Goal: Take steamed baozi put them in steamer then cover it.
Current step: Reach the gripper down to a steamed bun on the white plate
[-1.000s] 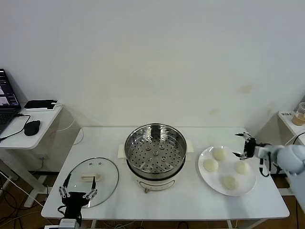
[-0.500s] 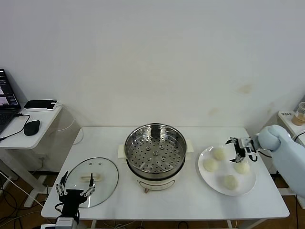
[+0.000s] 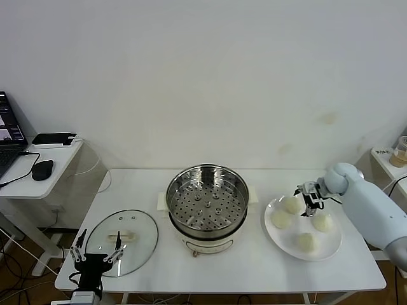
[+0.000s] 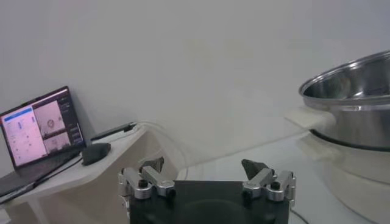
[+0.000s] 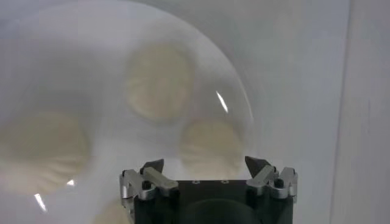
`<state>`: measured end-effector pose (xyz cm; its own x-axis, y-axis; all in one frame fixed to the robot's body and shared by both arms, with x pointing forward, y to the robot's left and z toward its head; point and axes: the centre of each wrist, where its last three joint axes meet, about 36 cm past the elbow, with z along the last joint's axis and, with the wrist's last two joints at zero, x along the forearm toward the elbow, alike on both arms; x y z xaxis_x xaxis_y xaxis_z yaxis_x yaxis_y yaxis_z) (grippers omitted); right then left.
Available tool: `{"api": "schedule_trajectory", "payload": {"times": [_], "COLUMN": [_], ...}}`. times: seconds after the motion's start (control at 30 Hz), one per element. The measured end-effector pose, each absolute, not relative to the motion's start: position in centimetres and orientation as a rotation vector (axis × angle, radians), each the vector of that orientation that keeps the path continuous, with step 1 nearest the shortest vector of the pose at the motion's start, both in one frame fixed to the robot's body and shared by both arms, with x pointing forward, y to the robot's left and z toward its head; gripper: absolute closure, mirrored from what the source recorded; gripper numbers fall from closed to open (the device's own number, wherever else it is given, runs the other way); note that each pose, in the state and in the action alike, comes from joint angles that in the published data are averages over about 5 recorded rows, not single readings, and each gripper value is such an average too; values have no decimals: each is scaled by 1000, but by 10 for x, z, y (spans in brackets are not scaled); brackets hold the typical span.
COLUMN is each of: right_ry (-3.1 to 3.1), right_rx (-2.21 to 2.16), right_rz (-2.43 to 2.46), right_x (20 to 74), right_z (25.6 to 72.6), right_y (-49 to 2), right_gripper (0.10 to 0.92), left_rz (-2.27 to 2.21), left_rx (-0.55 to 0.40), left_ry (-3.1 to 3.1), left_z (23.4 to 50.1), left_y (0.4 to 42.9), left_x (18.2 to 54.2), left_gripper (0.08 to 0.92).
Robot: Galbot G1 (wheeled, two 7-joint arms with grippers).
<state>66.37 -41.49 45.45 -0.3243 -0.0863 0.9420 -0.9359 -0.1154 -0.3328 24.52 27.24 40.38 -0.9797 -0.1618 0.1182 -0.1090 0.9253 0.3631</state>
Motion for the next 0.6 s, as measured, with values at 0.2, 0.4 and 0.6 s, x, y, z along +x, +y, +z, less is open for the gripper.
{"api": "schedule_trajectory", "payload": {"times": [0.2, 0.4, 0.6], "right_ry": [-1429, -1416, -1416], "right_rx": [1159, 1152, 1147], "right_rz": [1523, 1523, 1530], "right_x": [669, 671, 674], "right_z": [448, 442, 442], "right_y": [-410, -406, -402], "right_gripper": [234, 307, 397], "left_rz": [-544, -546, -547], "left_rx": [206, 206, 207], "left_ry": [-2946, -2952, -2956], "left_z": [404, 405, 406], "left_y": [273, 273, 273], "left_x": [245, 245, 245], "left_gripper": [177, 177, 177]}}
